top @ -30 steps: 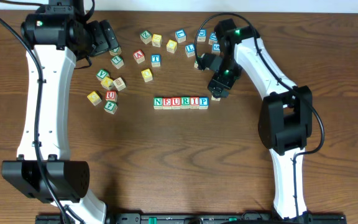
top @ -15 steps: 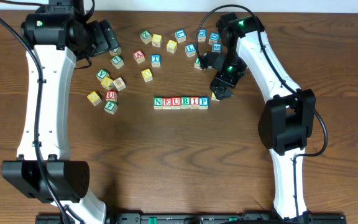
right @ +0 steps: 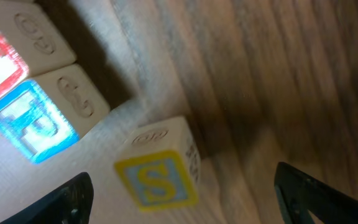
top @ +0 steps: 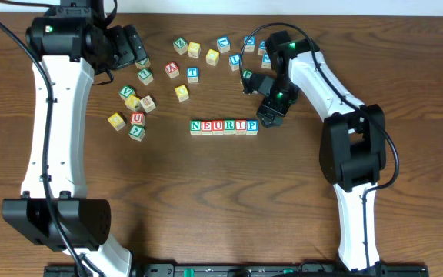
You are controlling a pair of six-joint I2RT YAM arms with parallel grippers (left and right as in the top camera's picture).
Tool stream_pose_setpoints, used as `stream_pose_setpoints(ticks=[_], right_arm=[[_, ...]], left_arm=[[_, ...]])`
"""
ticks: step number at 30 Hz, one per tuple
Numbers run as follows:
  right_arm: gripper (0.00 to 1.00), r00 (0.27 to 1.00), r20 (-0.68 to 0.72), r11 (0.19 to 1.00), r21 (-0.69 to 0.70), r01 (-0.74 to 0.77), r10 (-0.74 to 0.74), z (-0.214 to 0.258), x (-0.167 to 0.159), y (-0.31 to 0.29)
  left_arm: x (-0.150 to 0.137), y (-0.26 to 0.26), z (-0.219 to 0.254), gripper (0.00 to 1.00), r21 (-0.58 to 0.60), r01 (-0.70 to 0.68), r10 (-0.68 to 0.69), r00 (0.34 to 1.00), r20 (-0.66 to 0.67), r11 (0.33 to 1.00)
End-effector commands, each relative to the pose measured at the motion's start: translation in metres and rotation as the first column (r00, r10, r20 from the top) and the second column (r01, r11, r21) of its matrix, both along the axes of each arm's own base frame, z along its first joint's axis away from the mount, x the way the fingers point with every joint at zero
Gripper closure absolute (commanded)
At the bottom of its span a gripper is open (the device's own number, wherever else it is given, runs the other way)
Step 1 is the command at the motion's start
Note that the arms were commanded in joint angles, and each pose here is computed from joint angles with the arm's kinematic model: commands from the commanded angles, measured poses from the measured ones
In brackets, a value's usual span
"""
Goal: Spell out NEURIPS
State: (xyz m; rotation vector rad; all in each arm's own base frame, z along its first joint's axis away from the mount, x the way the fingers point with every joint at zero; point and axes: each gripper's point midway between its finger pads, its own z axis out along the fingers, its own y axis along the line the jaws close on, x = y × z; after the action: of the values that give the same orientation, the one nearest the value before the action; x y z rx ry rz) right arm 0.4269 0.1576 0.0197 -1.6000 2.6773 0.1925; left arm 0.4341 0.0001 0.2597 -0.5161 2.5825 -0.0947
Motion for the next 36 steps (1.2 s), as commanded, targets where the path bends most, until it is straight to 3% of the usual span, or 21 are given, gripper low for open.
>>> stream_pose_setpoints(ticks=[1,6,12,19,23,32,36], right_arm=[[0.14,1.000,0.003,1.000,0.016,-0.012,0.012,-0.004,0.000,0.003],[0.15,1.000,0.006,1.000,0.020,-0.011,0.010,-0.009,0.000,0.003],[0.27,1.000,-0.002,1.000,0.018,0.022,-0.022,-0.017,-0.002,0.002],[0.39,0.986,0.021,0.986,0.022,0.166,-0.167,-0.017,0.009,0.003],[0.41,0.956,0.014,0.956,0.024,0.292,-0.293,-0.017,0.011,0.004],[0.38,0.725,-0.078,0.729,-0.067,0.681,-0.684,-0.017,-0.006,0.002],[0.43,0.668,-0.103,0.675,-0.123,0.727,-0.737,-0.016,-0.018,-0.002]], left_arm=[[0.000,0.004,-0.005,0.02,0.016,-0.001,0.001,1.000,-0.016,1.000],[0.000,0.004,-0.006,0.02,0.016,-0.001,0.001,1.000,-0.017,1.000],[0.000,0.004,-0.006,0.02,0.016,-0.001,0.001,1.000,-0.017,1.000],[0.000,0.004,-0.006,0.02,0.016,-0.001,0.001,1.000,-0.017,1.000],[0.000,0.004,-0.006,0.02,0.016,-0.001,0.001,1.000,-0.017,1.000],[0.000,0.004,-0.005,0.02,0.016,-0.001,0.001,1.000,-0.016,1.000],[0.000,0.004,-0.006,0.02,0.016,-0.001,0.001,1.000,-0.017,1.000]])
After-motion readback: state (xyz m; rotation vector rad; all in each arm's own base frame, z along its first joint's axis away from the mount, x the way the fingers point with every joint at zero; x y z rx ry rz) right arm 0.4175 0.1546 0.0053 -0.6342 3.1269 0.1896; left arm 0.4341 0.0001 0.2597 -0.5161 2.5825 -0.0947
